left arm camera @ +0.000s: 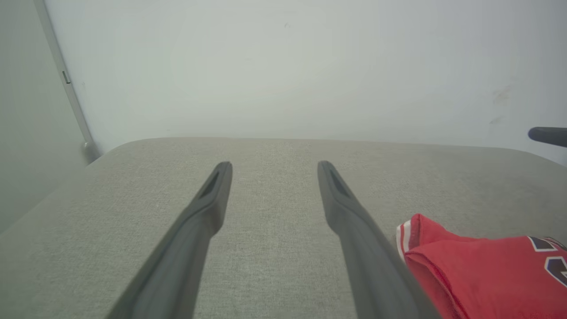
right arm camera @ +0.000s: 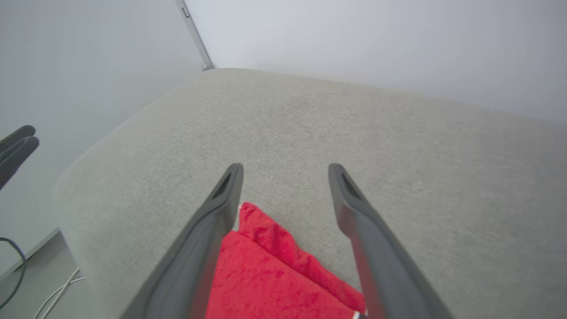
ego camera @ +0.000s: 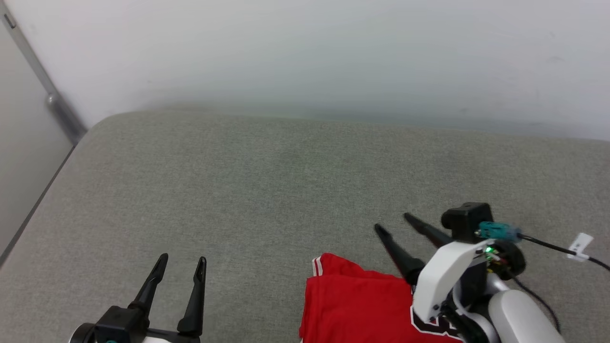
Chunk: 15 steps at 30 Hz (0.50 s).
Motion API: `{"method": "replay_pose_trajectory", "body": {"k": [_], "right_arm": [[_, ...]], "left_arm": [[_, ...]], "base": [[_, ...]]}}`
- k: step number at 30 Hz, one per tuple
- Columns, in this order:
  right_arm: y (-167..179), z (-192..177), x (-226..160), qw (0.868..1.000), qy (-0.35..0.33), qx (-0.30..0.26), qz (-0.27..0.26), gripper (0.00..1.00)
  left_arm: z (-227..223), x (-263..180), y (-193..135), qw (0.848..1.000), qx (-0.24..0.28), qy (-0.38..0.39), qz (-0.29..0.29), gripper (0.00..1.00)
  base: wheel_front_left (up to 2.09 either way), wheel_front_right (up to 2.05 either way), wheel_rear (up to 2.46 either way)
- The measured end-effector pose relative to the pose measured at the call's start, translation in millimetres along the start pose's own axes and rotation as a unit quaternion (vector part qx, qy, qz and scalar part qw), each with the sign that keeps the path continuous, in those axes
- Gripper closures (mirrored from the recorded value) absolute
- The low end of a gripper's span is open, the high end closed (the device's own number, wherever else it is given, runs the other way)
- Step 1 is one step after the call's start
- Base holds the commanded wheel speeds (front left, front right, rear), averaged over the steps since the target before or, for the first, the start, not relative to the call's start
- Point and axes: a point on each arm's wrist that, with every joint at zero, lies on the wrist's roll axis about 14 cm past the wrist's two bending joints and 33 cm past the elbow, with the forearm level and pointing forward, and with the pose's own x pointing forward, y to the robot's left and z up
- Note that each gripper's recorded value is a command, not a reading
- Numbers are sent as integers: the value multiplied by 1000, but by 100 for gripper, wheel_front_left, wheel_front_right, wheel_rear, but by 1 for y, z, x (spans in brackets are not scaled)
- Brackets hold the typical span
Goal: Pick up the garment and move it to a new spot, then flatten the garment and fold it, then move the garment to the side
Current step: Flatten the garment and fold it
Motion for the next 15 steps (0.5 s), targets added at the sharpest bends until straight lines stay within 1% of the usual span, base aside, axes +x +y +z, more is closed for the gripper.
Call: {"method": "replay_pose_trajectory", "body": {"k": [3,4,6,7,9,15], "right_arm": [[-32,21,-15,996,-44,-70,-45,0],[-44,29,-21,992,-59,-96,-63,0],[-67,43,-36,979,-81,-160,-98,0],[-77,50,-43,974,-95,-170,-115,0],[-93,58,-56,969,-121,-160,-144,0],[-121,60,-101,953,-167,-151,-206,0]], "left_arm": [[0,5,-8,1000,-3,-1,-12,0],[0,8,-10,1000,-3,-2,-17,0],[2,13,-15,1000,-4,-6,-26,0],[3,15,-18,999,-4,-8,-31,0],[4,19,-25,999,-5,-10,-41,0],[6,26,-34,998,-13,-15,-54,0]], "base": [[0,0,0],[0,0,0],[0,0,0],[0,0,0],[0,0,0],[0,0,0]]}}
